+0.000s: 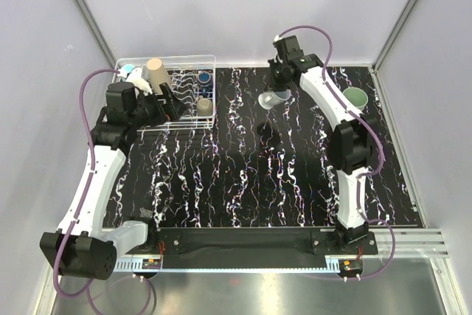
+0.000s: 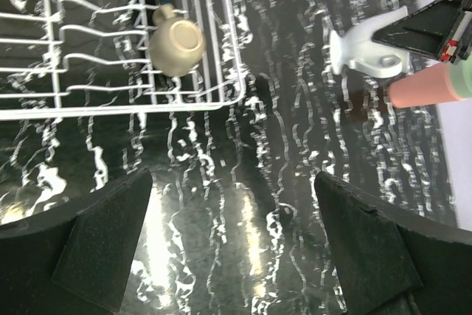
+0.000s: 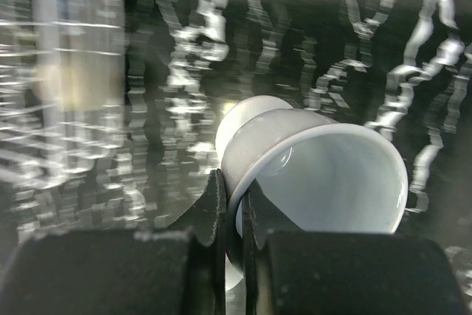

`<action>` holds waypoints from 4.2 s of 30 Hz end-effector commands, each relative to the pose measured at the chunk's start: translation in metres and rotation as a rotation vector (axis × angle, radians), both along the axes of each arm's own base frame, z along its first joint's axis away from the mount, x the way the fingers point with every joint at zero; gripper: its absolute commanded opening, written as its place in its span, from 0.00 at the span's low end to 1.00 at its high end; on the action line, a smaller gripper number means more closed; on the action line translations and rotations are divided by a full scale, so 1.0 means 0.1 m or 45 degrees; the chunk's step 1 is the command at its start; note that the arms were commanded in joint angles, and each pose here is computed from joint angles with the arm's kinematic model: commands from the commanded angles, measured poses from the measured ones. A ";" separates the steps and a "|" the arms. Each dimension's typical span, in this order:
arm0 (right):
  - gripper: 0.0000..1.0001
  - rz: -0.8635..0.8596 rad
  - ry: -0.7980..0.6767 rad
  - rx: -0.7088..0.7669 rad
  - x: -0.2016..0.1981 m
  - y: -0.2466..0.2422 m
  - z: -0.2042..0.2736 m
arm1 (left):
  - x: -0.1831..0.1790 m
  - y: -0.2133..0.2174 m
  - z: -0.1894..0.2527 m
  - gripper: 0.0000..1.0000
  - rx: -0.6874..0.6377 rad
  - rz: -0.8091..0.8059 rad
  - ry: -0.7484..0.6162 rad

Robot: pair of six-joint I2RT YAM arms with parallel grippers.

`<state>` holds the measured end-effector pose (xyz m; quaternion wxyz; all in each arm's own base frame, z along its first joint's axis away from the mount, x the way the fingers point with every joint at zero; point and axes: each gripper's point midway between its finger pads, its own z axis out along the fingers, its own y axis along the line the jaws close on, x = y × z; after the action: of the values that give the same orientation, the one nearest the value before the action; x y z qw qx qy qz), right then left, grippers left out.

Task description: Unload the cups from the dish rack

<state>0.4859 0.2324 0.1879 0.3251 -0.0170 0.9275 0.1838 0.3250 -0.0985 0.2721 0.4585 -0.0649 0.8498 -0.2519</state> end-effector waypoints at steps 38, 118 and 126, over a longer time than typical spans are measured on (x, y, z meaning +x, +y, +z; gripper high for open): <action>0.36 0.029 -0.009 -0.278 0.11 -0.23 -0.01 | 0.05 0.27 0.12 0.99 0.133 0.156 -0.081; 1.00 0.270 -0.360 0.322 -1.19 0.03 1.21 | 2.11 2.58 -1.42 0.94 0.459 0.845 0.329; 1.00 0.265 -0.366 0.339 -1.22 0.02 1.23 | 2.08 2.54 -1.57 0.79 0.455 0.812 0.368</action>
<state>0.3625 0.2263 0.2826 0.3987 -0.0778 0.8591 0.3115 0.5258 0.1493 0.1071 0.3781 -0.2853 0.8785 0.0625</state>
